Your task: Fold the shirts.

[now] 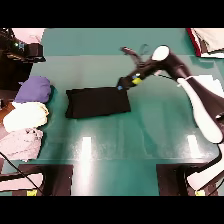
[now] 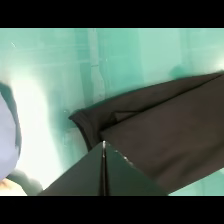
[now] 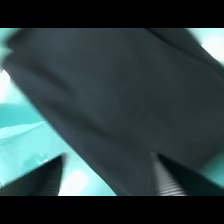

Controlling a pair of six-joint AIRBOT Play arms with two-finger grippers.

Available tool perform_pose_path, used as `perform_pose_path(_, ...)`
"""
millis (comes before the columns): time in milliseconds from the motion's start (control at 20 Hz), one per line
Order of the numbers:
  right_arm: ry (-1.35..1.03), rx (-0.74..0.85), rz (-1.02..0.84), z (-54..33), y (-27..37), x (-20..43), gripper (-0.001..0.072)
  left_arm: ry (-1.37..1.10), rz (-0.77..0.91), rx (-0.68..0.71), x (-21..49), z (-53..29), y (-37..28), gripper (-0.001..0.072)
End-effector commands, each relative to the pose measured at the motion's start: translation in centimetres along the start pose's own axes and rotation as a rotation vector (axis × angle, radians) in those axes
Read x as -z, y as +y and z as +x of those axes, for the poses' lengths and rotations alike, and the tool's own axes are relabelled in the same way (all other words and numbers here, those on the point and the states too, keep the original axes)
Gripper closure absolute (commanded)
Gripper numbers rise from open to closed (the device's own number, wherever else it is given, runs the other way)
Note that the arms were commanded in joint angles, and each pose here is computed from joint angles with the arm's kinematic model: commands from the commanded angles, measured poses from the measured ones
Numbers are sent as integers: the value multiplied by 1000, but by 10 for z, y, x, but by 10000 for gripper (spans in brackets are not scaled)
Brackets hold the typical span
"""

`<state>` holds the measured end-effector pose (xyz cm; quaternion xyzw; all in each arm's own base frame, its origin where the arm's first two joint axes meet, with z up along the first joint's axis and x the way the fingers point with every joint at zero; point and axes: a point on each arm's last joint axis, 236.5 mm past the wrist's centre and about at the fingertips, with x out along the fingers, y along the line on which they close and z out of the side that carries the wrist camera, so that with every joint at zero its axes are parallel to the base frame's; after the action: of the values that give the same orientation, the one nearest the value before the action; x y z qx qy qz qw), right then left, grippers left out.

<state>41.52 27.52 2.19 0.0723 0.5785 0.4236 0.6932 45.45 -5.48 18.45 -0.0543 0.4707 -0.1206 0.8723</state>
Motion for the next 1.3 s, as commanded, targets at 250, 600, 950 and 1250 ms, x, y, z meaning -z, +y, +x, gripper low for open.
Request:
perform_pose_path(250,-42,-187,452,34,-65,40,37,-9,-3,23,-2,0,-6,682)
perform_pose_path(600,-68,-165,414,103,-38,25,223,6,-3,27,2,0,-7,681)
perform_pose_path(950,-106,-201,158,78,8,-13,695,12,-3,28,3,0,-7,682)
perform_pose_path(1250,-391,1,188,-85,-75,-47,696,28,-3,30,7,0,-7,681)
